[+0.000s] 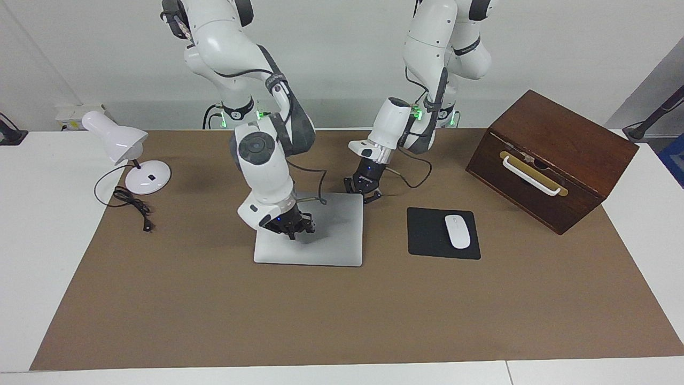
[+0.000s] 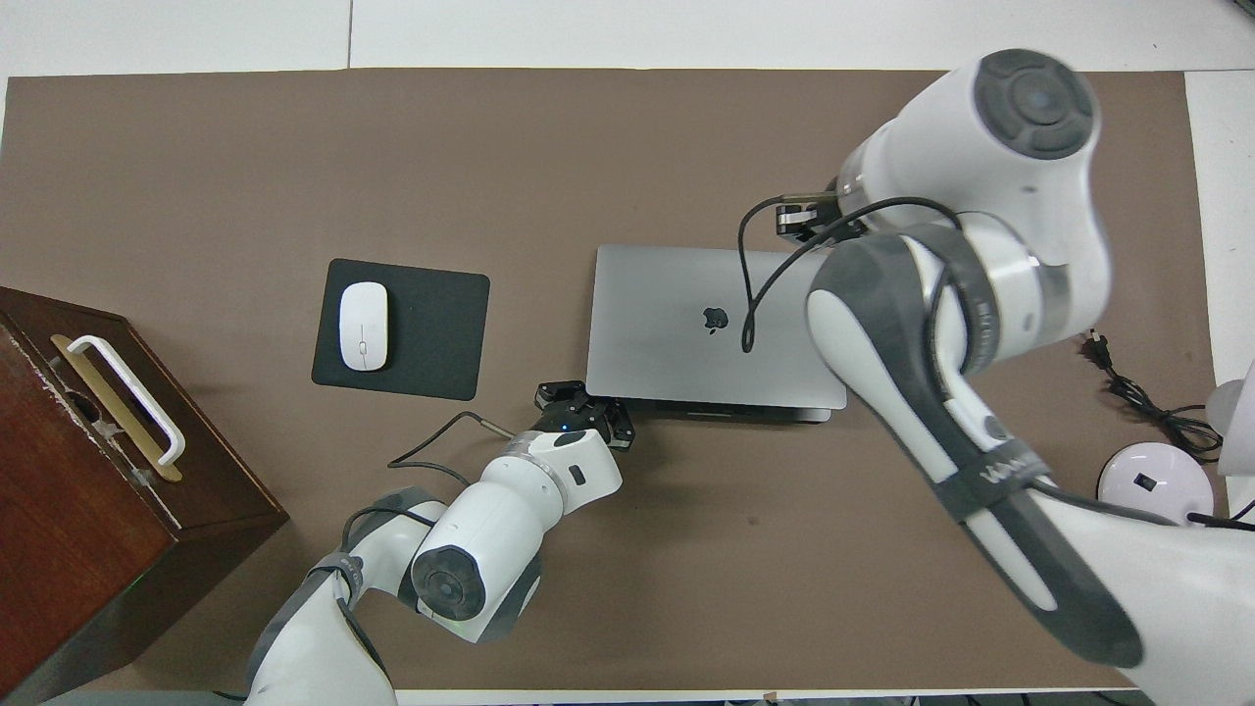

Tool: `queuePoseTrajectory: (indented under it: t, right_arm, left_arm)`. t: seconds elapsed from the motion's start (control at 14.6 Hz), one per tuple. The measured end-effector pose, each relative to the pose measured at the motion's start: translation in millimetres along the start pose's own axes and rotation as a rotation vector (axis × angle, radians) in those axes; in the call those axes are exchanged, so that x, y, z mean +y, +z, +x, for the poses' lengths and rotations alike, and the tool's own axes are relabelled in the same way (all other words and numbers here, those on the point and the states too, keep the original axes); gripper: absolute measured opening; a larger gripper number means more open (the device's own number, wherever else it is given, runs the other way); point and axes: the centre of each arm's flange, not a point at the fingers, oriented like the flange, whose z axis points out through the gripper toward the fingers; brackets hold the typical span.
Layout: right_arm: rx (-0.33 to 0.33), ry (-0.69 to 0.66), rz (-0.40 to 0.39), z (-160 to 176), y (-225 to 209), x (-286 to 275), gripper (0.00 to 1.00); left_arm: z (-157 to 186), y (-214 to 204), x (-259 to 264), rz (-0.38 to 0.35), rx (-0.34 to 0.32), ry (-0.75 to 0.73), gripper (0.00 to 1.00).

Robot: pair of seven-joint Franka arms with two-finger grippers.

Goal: Close laptop with both arms

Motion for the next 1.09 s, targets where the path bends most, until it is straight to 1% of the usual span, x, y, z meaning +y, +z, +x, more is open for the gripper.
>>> queuePoseTrajectory:
  t: [0.14, 0.2, 0.27, 0.34, 0.41, 0.48, 0.55, 0.68, 0.75, 0.82, 0.96, 1.09]
  right_arm:
    - [0.016, -0.060, -0.012, 1, -46, 60, 0.01]
    - [0.016, -0.081, -0.019, -1, -62, 93, 0.07]
    - [0.015, -0.098, -0.026, -3, -76, 124, 0.16]
    - [0.019, -0.111, -0.033, -5, -85, 149, 0.28]
    - [0.026, -0.124, -0.039, -7, -93, 170, 0.38]
    - [0.031, -0.137, -0.045, -9, -99, 189, 0.51]
    - [0.033, -0.142, -0.050, -11, -104, 204, 0.60]
    - [0.024, -0.133, -0.058, -16, -109, 219, 0.80]
    - [0.015, -0.129, -0.058, -18, -109, 221, 0.92]
    - [0.004, -0.125, -0.058, -21, -107, 222, 1.00]
    - [-0.017, -0.119, -0.055, -29, -100, 220, 1.00]
    - [-0.024, -0.114, -0.055, -35, -93, 216, 1.00]
  left_arm:
    - [0, 0, -1, 0.001, 0.000, -0.019, 0.01]
    - [1, 0, -3, 0.004, 0.001, -0.028, 0.01]
    - [1, 0, -5, 0.007, 0.001, -0.036, 0.01]
    - [1, 0, -7, 0.010, 0.002, -0.040, 0.01]
    - [2, 0, -9, 0.011, 0.002, -0.043, 0.01]
    - [2, 0, -9, 0.012, 0.002, -0.049, 0.01]
    - [2, 0, -10, 0.013, 0.003, -0.060, 0.01]
    - [2, 0, -11, 0.015, 0.001, -0.080, 0.01]
    - [3, 0, -12, 0.017, -0.004, -0.086, 0.01]
    - [5, -1, -13, 0.018, -0.018, -0.092, 0.01]
    - [9, -6, -17, 0.024, -0.076, -0.120, 0.01]
    - [16, -16, -18, 0.026, -0.135, -0.137, 0.01]
